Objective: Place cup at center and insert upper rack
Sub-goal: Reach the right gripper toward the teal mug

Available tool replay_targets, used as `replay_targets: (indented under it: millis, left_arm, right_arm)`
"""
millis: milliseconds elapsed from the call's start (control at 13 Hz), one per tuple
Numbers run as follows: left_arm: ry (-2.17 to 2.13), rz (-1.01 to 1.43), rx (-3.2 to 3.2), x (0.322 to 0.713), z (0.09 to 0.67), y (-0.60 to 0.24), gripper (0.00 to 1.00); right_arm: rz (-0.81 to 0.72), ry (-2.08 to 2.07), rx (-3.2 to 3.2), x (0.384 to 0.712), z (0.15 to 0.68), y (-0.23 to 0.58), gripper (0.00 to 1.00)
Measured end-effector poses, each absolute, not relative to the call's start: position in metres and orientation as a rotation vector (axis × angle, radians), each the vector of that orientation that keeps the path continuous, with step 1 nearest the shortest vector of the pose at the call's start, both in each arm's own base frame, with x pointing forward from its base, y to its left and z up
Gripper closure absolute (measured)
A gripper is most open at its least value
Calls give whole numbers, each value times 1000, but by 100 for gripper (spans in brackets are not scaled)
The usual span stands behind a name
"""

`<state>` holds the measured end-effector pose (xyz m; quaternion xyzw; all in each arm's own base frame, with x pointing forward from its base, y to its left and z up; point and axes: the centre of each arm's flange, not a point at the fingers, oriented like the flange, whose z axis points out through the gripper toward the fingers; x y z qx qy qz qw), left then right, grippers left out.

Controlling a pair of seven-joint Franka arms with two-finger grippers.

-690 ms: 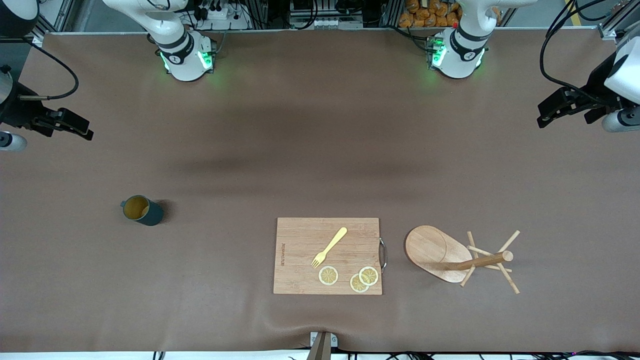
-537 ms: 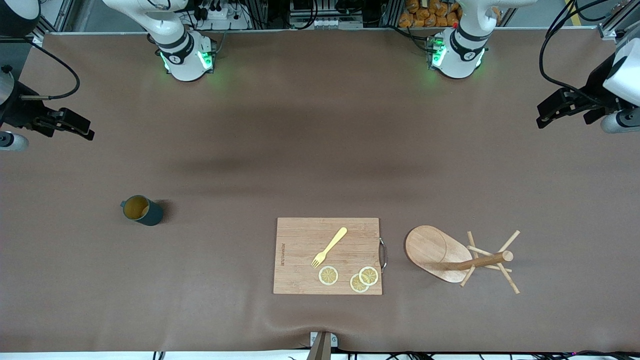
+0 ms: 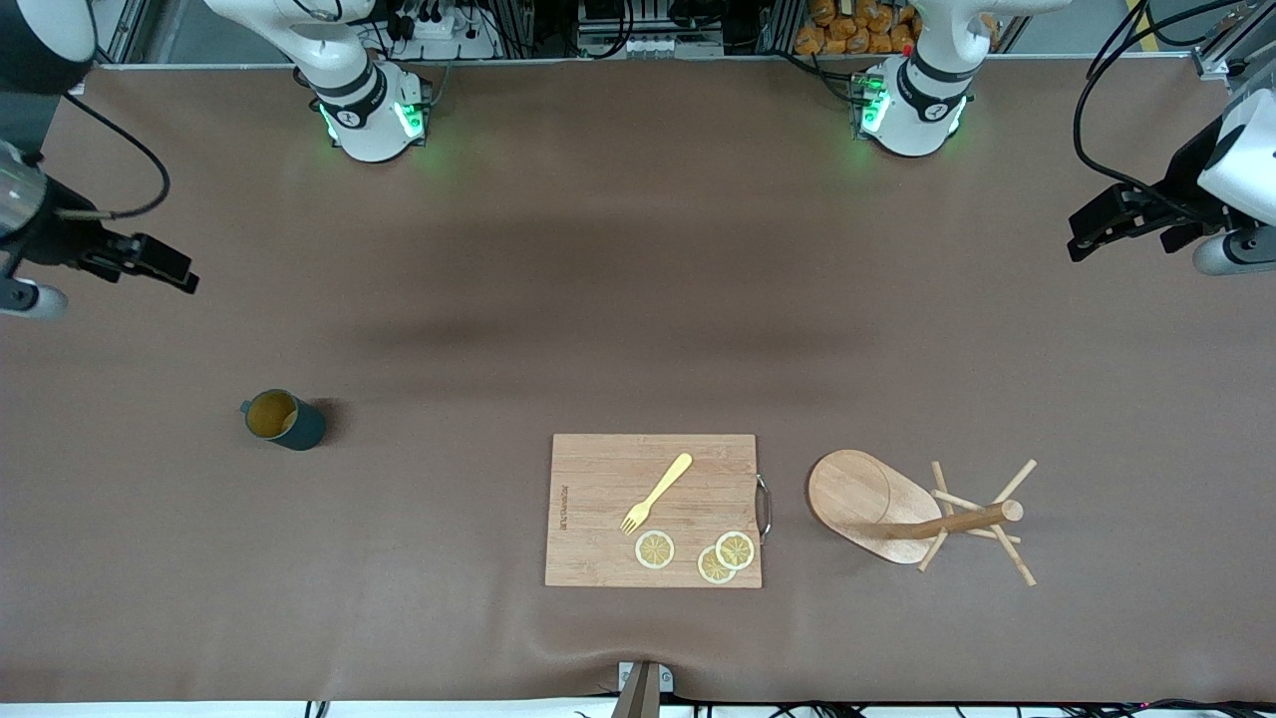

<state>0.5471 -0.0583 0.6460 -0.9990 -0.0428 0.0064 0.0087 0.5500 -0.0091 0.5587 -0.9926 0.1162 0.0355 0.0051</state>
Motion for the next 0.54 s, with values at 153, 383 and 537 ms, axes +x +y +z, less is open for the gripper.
replay_targets:
  millis: [153,383,537]
  left_arm:
    - [-134,38,-3120,555,637,-59,0]
    - [-131,59,-3119,565,625,-61,0]
    - [-133,55,-3120,566,627,-60,0]
  right_arm:
    - [136,460,-3100,565,531,-6,0]
    - [184,609,-3081,587,484,-3,0]
    - [209,723,-3066,597,459,7,0]
